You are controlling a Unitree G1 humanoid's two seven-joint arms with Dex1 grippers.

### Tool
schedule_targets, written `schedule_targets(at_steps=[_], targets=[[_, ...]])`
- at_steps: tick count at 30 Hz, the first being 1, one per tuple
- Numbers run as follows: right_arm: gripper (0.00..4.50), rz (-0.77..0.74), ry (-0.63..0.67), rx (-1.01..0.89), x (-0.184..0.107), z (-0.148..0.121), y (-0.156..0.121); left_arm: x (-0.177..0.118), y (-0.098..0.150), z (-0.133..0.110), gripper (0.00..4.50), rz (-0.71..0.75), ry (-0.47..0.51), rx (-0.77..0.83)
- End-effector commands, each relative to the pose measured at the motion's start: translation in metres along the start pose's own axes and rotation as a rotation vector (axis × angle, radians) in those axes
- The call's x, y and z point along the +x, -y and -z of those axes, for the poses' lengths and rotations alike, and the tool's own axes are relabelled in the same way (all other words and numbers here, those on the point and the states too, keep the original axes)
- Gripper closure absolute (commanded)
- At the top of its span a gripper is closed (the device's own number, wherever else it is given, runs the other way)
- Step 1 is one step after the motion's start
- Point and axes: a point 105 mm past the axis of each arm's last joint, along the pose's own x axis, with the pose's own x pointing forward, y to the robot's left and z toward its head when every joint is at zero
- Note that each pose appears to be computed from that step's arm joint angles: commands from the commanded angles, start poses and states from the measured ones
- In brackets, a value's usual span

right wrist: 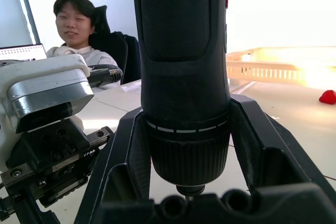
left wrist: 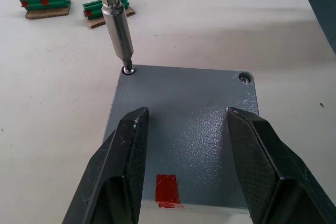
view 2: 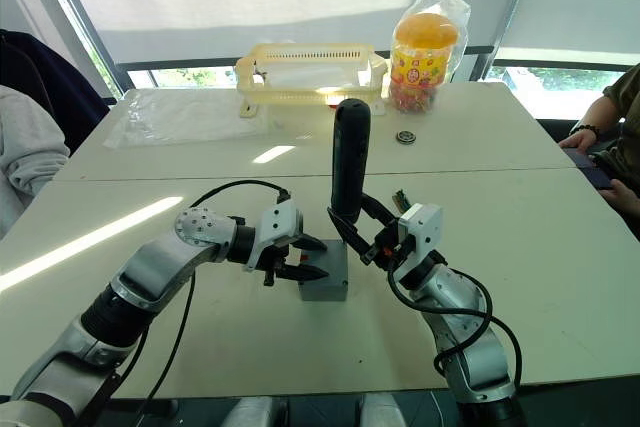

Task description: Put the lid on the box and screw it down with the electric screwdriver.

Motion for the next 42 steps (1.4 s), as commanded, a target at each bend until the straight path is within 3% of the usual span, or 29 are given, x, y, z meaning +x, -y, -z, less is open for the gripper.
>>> schedule_targets(at_steps=[1, 15, 42], targets=[[2.75, -0.012, -0.158, 0.104, -0.011, 0.042, -0.010, 0.001, 0.005, 0.007, 2.15, 0.009, -0.027, -0.015], [2.75, -0.028, -0.294, 0.076, -0.012, 0.063, -0.007, -0.001, 0.005, 0.011, 2.15, -0.003, -0.038, -0.014], [2.75, -0.008, -0.263, 0.080, -0.009, 0.053, 0.000, 0.005, 0.006, 0.016, 2.15, 0.006, -0.038, -0.049]])
